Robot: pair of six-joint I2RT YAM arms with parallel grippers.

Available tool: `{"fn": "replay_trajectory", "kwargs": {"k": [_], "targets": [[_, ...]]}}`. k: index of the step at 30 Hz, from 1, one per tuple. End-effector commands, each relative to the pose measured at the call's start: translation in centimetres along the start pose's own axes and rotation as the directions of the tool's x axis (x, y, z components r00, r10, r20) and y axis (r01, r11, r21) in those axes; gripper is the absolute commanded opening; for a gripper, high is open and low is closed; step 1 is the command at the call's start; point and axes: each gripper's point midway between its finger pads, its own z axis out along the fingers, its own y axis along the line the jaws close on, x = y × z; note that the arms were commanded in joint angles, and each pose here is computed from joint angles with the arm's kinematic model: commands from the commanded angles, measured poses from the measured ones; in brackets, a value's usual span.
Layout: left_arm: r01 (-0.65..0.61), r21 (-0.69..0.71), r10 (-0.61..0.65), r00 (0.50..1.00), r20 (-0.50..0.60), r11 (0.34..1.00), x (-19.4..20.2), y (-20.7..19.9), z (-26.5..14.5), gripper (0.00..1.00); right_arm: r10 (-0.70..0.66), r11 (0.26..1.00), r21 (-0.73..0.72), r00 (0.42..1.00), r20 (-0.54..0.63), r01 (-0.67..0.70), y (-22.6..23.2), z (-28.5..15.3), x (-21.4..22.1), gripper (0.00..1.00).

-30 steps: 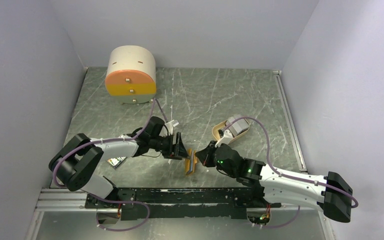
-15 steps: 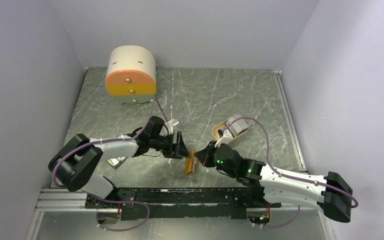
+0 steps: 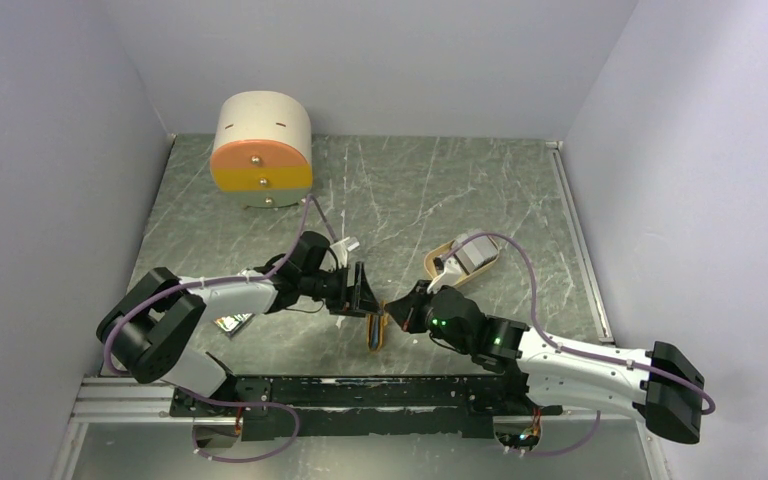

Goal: Put the credit cards into the card holder
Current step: Open the card holder at the center of the board.

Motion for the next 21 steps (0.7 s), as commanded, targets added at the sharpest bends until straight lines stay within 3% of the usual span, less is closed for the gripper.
{"fn": "replay_trajectory", "kwargs": {"k": [1, 10, 21], "targets": [[-0.047, 0.018, 0.047, 0.999, 0.004, 0.999, -0.7, -1.0, 0.3, 0.75, 0.006, 0.999, -0.033, 0.999, 0.034, -0.005, 1.5, 0.2, -1.4, 0.0], [-0.04, -0.032, 0.04, 0.999, -0.004, 0.999, -0.5, 0.2, 0.7, 0.59, 0.014, 1.0, 0.017, 1.0, 0.013, -0.014, -0.5, 0.1, -0.1, 0.0], [-0.071, -0.103, 0.072, 0.997, 0.004, 0.992, -0.9, 0.6, -0.1, 0.53, 0.004, 0.99, 0.144, 1.0, 0.008, -0.005, -4.5, -0.3, 1.1, 0.0]]}}
